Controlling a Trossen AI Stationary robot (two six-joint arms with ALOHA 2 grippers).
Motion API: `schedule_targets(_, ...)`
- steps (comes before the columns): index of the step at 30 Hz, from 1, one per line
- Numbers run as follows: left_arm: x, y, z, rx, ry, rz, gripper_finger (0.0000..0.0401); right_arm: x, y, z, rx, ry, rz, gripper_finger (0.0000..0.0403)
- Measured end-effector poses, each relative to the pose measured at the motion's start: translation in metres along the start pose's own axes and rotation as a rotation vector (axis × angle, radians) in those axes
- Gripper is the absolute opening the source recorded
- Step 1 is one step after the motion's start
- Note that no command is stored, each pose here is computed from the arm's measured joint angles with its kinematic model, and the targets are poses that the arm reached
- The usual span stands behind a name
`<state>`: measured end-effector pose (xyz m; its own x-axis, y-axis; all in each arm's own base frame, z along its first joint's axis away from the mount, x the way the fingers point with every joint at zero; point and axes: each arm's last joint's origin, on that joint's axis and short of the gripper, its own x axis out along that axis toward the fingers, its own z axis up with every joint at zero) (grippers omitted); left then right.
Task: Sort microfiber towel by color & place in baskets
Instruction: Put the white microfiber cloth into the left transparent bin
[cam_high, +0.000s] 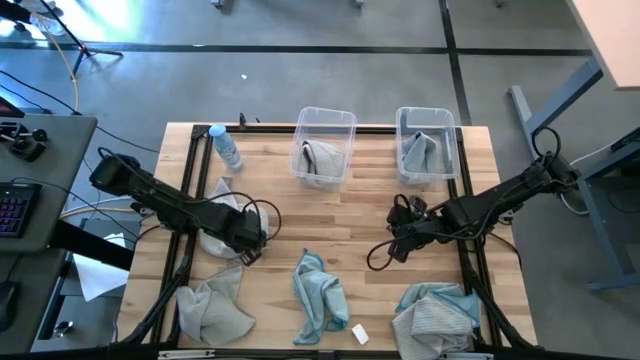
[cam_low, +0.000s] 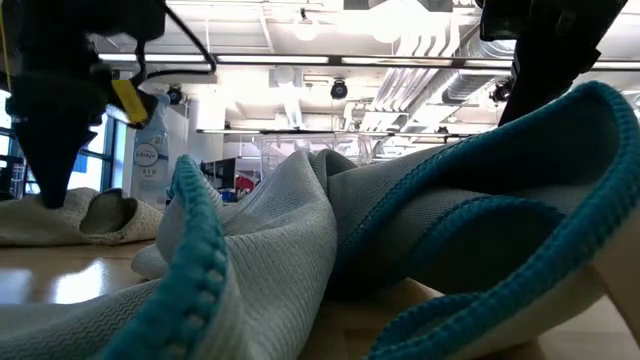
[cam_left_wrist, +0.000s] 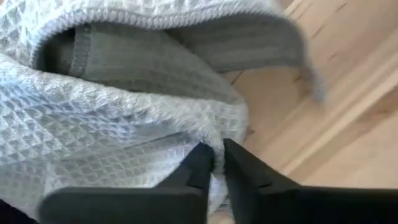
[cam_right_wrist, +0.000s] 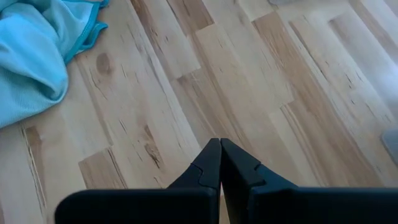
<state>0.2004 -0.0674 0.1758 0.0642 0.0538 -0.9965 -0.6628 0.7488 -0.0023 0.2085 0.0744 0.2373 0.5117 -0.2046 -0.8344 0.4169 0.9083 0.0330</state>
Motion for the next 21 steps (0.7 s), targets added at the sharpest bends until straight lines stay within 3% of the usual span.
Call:
schedule_targets(6,-0.037,0.001,0.004,-0.036,-0.128,-0.094,0.0003,0.000,-0.003,-0.003,-0.071,0.031,-0.027,0.0000)
schedule_targets(10,-0.077,0.003,0.008,-0.020,-0.259,-0.146,0.0001,0.000,-0.004,-0.003,-0.020,0.013,-0.059,0.0000)
schedule_targets(15,-0.132,0.005,0.011,-0.011,-0.419,-0.125,0.0001,-0.001,0.000,-0.001,-0.131,-0.007,-0.027,0.0000)
schedule_targets(21,-0.185,0.001,0.019,0.021,-0.579,-0.121,0.0000,0.002,0.002,-0.003,-0.164,-0.042,0.058,0.0000)
